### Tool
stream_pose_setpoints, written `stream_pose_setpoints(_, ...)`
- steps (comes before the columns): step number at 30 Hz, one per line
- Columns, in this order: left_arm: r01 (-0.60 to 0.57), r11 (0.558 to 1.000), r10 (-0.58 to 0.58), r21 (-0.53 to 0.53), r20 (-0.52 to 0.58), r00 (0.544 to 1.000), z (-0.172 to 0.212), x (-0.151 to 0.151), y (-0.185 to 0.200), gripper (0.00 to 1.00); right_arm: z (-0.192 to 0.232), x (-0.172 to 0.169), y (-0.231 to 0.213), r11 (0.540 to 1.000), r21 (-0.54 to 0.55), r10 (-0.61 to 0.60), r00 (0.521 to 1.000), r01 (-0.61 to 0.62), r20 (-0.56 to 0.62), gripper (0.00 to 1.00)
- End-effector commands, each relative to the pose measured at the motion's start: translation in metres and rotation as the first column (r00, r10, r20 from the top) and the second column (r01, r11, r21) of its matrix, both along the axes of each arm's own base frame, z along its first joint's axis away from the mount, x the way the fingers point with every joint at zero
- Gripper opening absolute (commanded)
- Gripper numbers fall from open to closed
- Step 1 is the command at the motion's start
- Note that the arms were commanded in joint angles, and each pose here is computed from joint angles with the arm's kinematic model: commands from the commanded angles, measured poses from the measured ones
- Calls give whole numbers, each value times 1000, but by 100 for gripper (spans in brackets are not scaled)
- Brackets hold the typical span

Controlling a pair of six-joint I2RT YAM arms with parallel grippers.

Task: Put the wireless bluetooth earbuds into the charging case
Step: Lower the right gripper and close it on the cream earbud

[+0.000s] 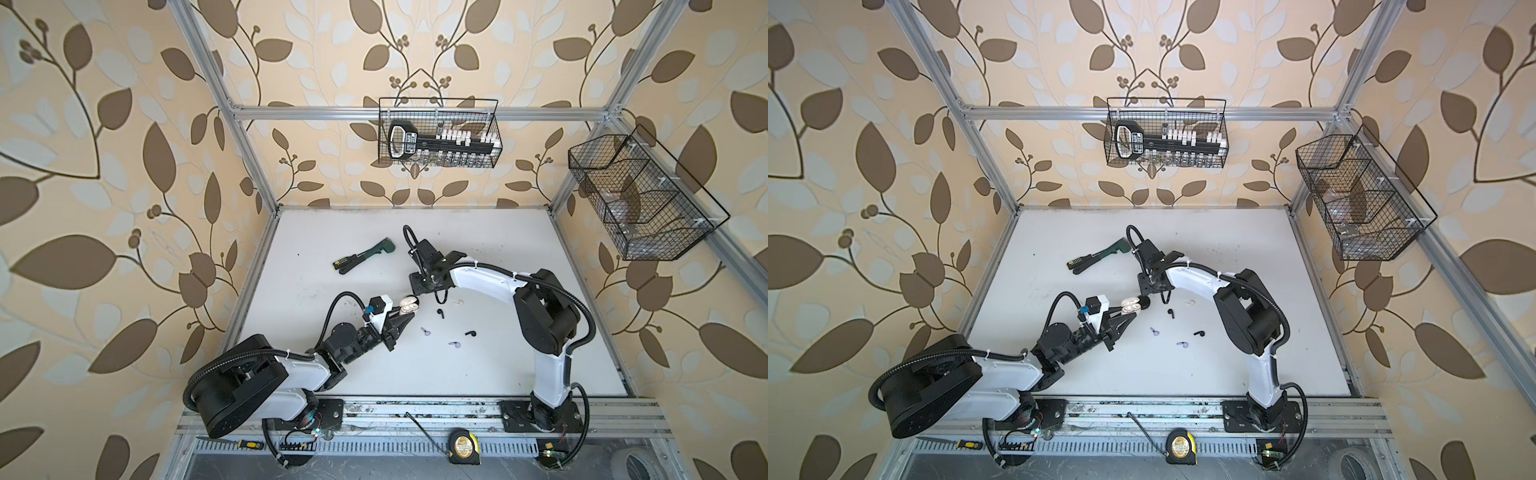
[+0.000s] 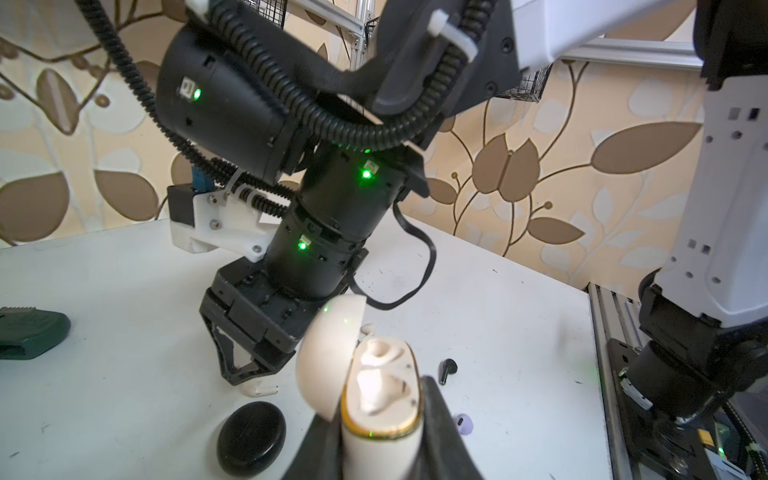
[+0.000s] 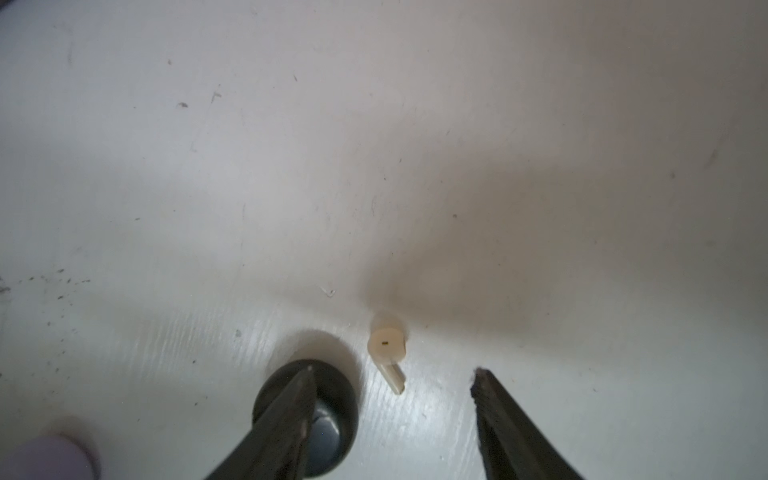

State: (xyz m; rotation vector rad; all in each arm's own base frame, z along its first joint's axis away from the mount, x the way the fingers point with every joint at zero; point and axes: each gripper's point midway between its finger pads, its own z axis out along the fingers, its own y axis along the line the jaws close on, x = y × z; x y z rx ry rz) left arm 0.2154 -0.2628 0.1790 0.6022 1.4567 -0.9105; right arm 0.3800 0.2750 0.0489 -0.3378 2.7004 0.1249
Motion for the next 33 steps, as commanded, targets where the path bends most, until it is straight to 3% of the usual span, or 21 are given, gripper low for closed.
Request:
stream_pose_setpoints(1,13,998,-6,-69,97,995,31,-3,4,0,-19,-5,-3,998,-62,17,999,-20,-50,60)
stream_pose_setpoints(9,6,998,1,-67,110,994,33,-4,6,0,-32,-5,-8,994,-104,10,997,-18,-71,55)
stream_pose_setpoints(14,14,998,-8,-56,104,995,33,-4,4,0,-37,-5,-25,989,-146,-27,998,17,-63,45)
stream_pose_setpoints(19,15,998,-7,-69,115,993,35,-6,6,0,-37,-6,-36,993,-104,-71,995,63,-69,37)
stream_pose_setpoints(33,29,998,-22,-60,114,993,35,-7,3,0,-42,-8,-37,992,-93,-89,994,82,-67,35)
